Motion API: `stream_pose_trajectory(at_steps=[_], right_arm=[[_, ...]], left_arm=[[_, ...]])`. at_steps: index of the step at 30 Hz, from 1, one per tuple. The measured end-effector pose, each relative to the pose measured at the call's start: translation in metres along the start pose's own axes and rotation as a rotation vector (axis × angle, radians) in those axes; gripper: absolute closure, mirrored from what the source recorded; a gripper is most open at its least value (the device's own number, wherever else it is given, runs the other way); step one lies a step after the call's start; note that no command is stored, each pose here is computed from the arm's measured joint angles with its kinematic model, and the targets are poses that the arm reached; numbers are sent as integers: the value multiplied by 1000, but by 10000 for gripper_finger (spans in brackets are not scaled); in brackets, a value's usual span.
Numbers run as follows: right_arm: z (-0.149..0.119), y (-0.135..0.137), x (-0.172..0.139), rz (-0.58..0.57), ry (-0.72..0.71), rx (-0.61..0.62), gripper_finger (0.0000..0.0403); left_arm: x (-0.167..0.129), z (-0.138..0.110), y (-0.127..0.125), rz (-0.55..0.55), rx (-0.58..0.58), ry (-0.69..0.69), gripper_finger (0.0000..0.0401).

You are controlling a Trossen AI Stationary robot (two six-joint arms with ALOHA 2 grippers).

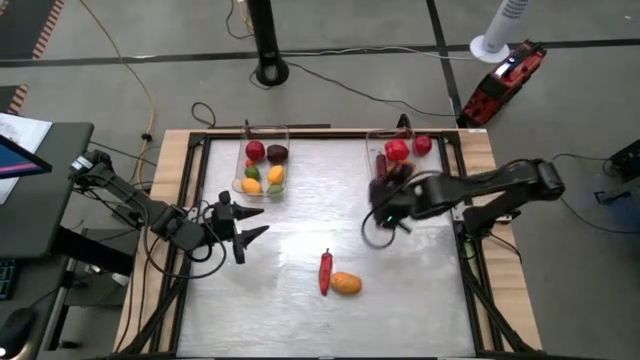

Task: Sort produce into baskets
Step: Put the purple cabbage into the right transparent bin, then put the potato into the right transparent bin

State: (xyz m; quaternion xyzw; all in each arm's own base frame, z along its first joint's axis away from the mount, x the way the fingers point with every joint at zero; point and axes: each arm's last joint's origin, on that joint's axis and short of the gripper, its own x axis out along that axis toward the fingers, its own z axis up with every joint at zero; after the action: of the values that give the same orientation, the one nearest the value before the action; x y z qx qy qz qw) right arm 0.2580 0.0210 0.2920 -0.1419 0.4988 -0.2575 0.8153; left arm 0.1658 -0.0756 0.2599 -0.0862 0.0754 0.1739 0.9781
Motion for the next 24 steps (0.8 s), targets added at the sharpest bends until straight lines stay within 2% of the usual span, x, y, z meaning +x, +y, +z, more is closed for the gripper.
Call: stream_pose_trajectory(at_steps=[2, 4, 10, 12, 18, 21, 24], right_arm=[[-7, -17, -7, -65, 10, 51, 98], [-13, -29, -8, -80, 44, 90, 82], [-26, -48, -3, -83, 177, 126, 17], [-26, -50, -1, -65, 187, 147, 8], [-15, -33, -6, 103, 96, 161, 26], [-3, -10, -13, 297, 2, 154, 28], [11, 26, -16, 476, -99, 53, 28]], left_arm=[[0, 0, 0, -4, -1, 1, 187], [0, 0, 0, -11, 0, 4, 187], [0, 0, 0, -12, -1, 4, 187], [0, 0, 0, -12, -1, 4, 187], [0, 0, 0, 2, -1, -1, 186], [0, 0, 0, 3, -1, -1, 186], [0, 0, 0, 3, 0, -1, 186]])
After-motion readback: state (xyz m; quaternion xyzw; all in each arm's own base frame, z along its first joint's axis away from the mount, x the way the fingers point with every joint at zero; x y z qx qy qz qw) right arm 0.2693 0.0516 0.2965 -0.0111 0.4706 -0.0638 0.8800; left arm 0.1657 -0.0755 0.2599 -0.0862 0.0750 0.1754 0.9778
